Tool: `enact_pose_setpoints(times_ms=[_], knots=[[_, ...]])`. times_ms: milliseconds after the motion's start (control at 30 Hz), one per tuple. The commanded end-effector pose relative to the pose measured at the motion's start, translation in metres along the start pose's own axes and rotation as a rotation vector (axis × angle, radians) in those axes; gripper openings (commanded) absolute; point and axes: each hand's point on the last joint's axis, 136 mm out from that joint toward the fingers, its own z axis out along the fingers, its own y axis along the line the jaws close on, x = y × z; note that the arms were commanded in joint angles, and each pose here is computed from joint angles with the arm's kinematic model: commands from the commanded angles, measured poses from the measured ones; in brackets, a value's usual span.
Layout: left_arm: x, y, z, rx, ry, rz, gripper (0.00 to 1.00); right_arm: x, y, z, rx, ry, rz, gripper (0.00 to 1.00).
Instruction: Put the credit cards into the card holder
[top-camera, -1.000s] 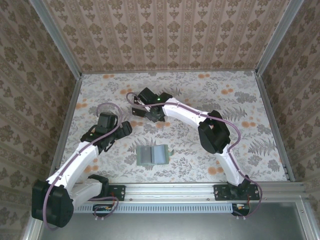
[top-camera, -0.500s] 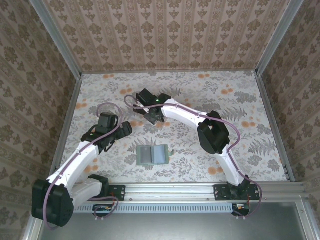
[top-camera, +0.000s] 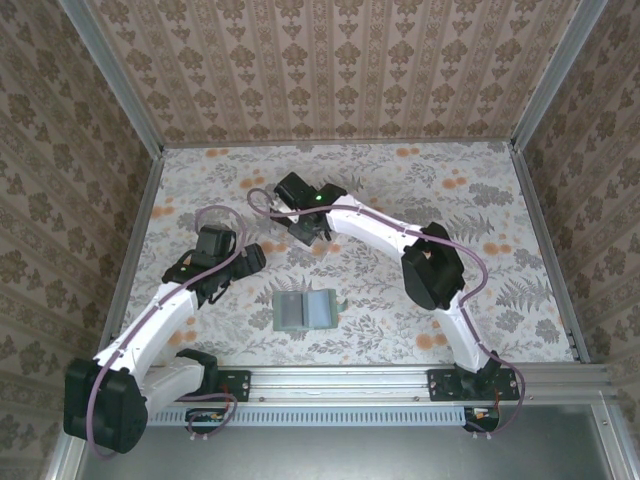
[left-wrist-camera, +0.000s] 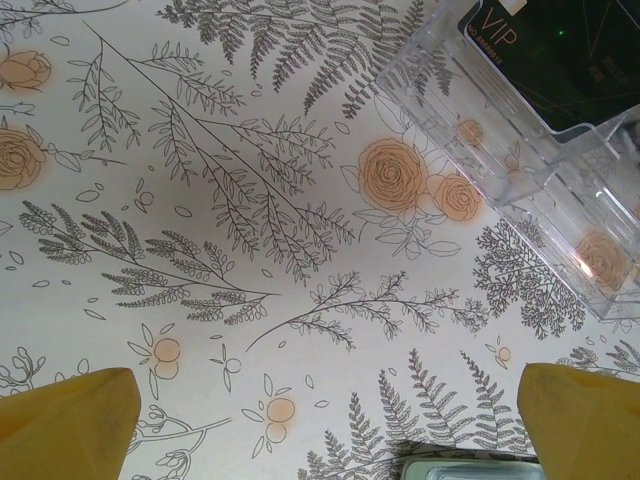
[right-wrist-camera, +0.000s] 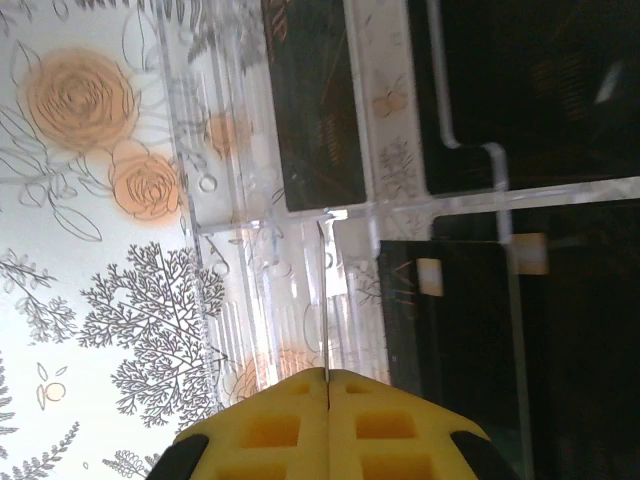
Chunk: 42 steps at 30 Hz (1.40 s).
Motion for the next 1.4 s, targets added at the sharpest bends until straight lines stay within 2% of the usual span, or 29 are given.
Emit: enact_pose_setpoints(times_ms=[0, 233, 367, 600, 800, 967, 1367], knots=[[0.001, 0.000, 0.000, 0.001, 0.021, 0.027, 1.00, -0.028, -0.009, -0.049, 0.037, -0.124, 0.019, 0.00], [0.002, 0.001, -0.004, -0.002, 0.021, 0.037, 1.00, -0.027, 0.028, -0.089, -0.012, -0.185, 0.157, 0.00], [0.004, 0.002, -0.007, -0.003, 0.020, 0.041, 1.00, -0.011, 0.060, -0.106, -0.100, -0.194, 0.332, 0.00], [0.014, 0.003, -0.010, -0.005, 0.027, 0.054, 1.00, 0.033, 0.090, -0.106, -0.248, -0.227, 0.762, 0.00], [0.022, 0.003, -0.008, -0.010, 0.039, 0.061, 1.00, 0.062, 0.105, -0.094, -0.298, -0.225, 0.966, 0.00], [0.028, 0.001, -0.004, -0.013, 0.048, 0.065, 1.00, 0.080, 0.120, -0.079, -0.299, -0.189, 1.032, 0.00], [0.033, 0.000, 0.001, -0.024, 0.061, 0.077, 1.00, 0.117, 0.147, -0.047, -0.247, -0.081, 1.027, 0.00]])
